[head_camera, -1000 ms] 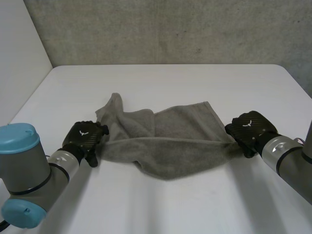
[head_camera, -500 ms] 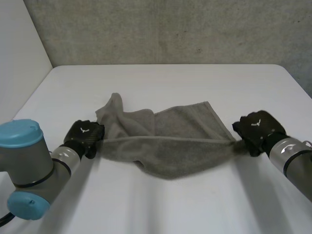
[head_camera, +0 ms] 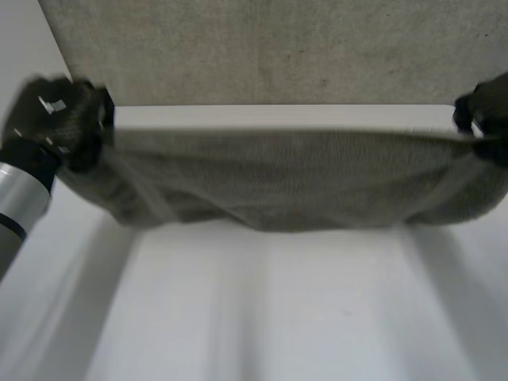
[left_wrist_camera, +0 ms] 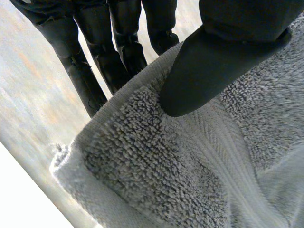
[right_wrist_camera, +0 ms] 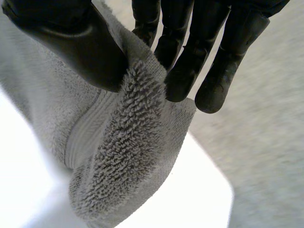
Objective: Fold the towel.
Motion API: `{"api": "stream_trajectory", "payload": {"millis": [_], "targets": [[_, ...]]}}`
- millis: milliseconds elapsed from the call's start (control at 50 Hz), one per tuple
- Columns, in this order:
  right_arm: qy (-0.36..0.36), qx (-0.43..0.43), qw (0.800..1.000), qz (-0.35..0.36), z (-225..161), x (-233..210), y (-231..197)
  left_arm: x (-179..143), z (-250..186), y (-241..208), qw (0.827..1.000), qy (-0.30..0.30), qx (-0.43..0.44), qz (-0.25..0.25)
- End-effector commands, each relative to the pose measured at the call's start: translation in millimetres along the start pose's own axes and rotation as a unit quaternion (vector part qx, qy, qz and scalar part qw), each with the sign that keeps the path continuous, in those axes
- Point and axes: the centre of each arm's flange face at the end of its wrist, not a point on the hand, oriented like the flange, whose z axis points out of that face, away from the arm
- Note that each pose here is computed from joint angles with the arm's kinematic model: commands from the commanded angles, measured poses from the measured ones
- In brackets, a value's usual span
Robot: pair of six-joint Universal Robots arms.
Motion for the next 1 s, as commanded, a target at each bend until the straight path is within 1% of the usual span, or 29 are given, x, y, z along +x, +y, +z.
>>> {"api": "stream_trajectory", "payload": {"millis": [20,100,160,220,260,280,320,340,360,380,400,420,440,460,480,500,540,560,580,600,640,660,700,720,740,880,920,960,1000], "targets": [[-0.087,-0.072,0.994,-0.013,35.8,-19.3,32.3,22.1,15.9,73.5,0.99,0.046,-0.135,-0.019],[-0.123,-0.111,0.986,-0.018,67.0,-41.8,51.8,28.4,43.7,105.6,0.985,0.059,-0.164,-0.005],[-0.122,-0.12,0.985,-0.028,78.5,-47.1,53.8,27.7,68.0,105.9,0.988,0.058,-0.145,0.012],[-0.09,-0.111,0.988,-0.059,101.7,-48.4,43.0,24.3,83.8,98.4,0.991,0.051,-0.122,0.019],[-0.009,-0.03,0.996,-0.085,120.6,-27.0,3.8,10.4,118.4,59.7,0.999,0.021,-0.036,0.025],[-0.009,-0.03,0.996,-0.085,120.6,-26.9,3.6,10.3,118.5,59.5,0.999,0.021,-0.035,0.025],[0.101,0.121,0.985,-0.074,123.6,5.7,-56.4,-7.7,141.8,0.9,0.995,-0.02,0.096,0.024],[0.102,0.122,0.985,-0.074,123.5,5.9,-56.8,-7.8,141.9,0.5,0.995,-0.021,0.096,0.024],[0.147,0.191,0.97,-0.04,114.7,22.1,-81.7,-17.9,144.0,-32.5,0.985,-0.046,0.168,0.014],[0.147,0.192,0.969,-0.039,114.6,22.3,-82.0,-29.2,139.4,-62.6,0.969,-0.073,0.234,-0.003],[0.183,0.255,0.949,-0.001,98.0,39.0,-103.6,-29.3,139.3,-62.9,0.969,-0.073,0.235,-0.003],[0.197,0.305,0.931,0.028,83.7,47.9,-119.1,-41.4,133.1,-84.2,0.954,-0.101,0.283,-0.023],[0.197,0.306,0.931,0.028,83.5,48.0,-119.2,-41.5,133.0,-84.4,0.954,-0.101,0.283,-0.023],[0.195,0.326,0.924,0.051,75.9,50.1,-123.0,-49.4,127.4,-98.3,0.94,-0.116,0.319,-0.042],[0.185,0.323,0.926,0.057,75.4,47.9,-120.9,-50.9,123.1,-99.3,0.937,-0.121,0.322,-0.056],[0.185,0.323,0.926,0.057,75.4,47.9,-120.8,-50.9,123.0,-99.3,0.937,-0.121,0.322,-0.056],[0.17,0.309,0.934,0.056,76.7,42.7,-116.0,-45.6,120.2,-83.1,0.949,-0.111,0.289,-0.063],[0.149,0.289,0.944,0.054,78.3,35.3,-109.4,-45.5,120.2,-83.0,0.949,-0.111,0.288,-0.063],[0.123,0.268,0.954,0.05,80.2,24.4,-103.3,-41.4,119.6,-71.0,0.957,-0.105,0.264,-0.066],[0.123,0.268,0.954,0.05,80.2,24.3,-103.2,-41.4,119.6,-70.9,0.957,-0.105,0.264,-0.066],[0.086,0.22,0.971,0.03,88.0,7.1,-82.7,-32.7,118.4,-42.3,0.971,-0.094,0.208,-0.071],[0.086,0.22,0.971,0.03,88.0,7.0,-82.5,-32.6,118.3,-42.2,0.971,-0.093,0.208,-0.071],[0.07,0.197,0.978,0.016,92.3,-2.2,-70.3,-21.4,115.2,-4.6,0.983,-0.081,0.148,-0.076],[0.059,0.175,0.983,0.003,96.7,-10.5,-57.1,-21.3,115.2,-4.4,0.983,-0.081,0.147,-0.076],[0.046,0.157,0.987,-0.008,100.5,-20.1,-44.3,-15.5,112.0,14.6,0.987,-0.076,0.12,-0.077],[0.0,0.091,0.996,-0.027,120.1,-62.5,17.9,10.4,98.0,79.9,0.996,-0.037,0.029,-0.082],[-0.009,0.079,0.997,-0.027,124.4,-73.0,34.2,23.6,88.9,111.6,0.997,-0.014,-0.016,-0.075],[-0.024,0.058,0.998,-0.028,131.5,-92.8,65.1,28.6,84.4,127.6,0.997,-0.007,-0.039,-0.068],[-0.028,0.05,0.998,-0.028,133.9,-100.5,78.0,32.8,80.1,140.6,0.997,-0.002,-0.058,-0.056]]}}
